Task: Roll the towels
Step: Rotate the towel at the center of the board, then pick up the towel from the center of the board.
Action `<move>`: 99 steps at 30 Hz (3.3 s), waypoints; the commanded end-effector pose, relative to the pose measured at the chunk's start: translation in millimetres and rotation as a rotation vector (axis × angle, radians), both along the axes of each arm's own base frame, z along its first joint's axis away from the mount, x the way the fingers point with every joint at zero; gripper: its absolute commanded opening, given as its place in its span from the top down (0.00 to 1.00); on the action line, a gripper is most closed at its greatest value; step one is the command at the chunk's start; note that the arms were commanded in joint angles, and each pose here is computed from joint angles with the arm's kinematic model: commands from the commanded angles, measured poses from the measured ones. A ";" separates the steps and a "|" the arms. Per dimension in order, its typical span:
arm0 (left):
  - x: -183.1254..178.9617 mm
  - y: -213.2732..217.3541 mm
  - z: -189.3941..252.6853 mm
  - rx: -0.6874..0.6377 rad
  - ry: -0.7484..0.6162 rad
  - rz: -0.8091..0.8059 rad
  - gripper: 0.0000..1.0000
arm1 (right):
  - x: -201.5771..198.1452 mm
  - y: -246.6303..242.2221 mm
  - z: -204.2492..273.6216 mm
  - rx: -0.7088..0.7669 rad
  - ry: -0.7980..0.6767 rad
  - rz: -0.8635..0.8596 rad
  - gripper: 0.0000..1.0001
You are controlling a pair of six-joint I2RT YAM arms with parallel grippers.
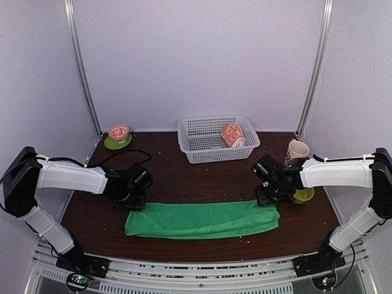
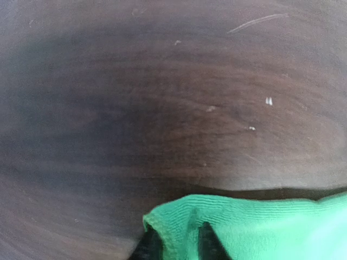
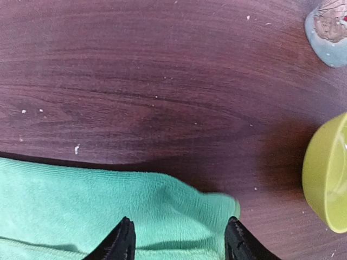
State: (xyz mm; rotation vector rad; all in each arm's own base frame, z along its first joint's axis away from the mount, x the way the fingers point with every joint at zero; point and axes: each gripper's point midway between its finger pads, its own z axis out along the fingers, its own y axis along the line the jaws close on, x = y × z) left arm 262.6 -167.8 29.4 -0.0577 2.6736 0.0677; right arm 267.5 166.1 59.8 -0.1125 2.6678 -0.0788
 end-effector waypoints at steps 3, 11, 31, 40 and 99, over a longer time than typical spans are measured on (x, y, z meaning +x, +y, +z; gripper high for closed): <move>0.6 -1.6 51.5 -0.095 -0.096 -0.038 0.42 | -5.1 -9.4 53.4 0.050 -0.085 0.008 0.40; -41.0 23.0 58.5 -0.122 -0.052 0.003 0.30 | -47.6 -34.6 34.6 0.145 -0.055 -0.056 0.47; -99.9 55.2 31.5 -0.241 0.041 0.126 0.33 | -46.7 -31.6 -8.0 0.253 -0.027 -0.111 0.62; -110.2 42.0 15.3 -0.324 0.105 0.124 0.32 | -51.0 -29.2 -25.1 0.256 0.014 -0.110 0.72; -41.1 2.8 92.4 -0.413 -0.079 0.039 1.00 | -7.4 -38.6 70.5 0.302 -0.233 -0.153 1.00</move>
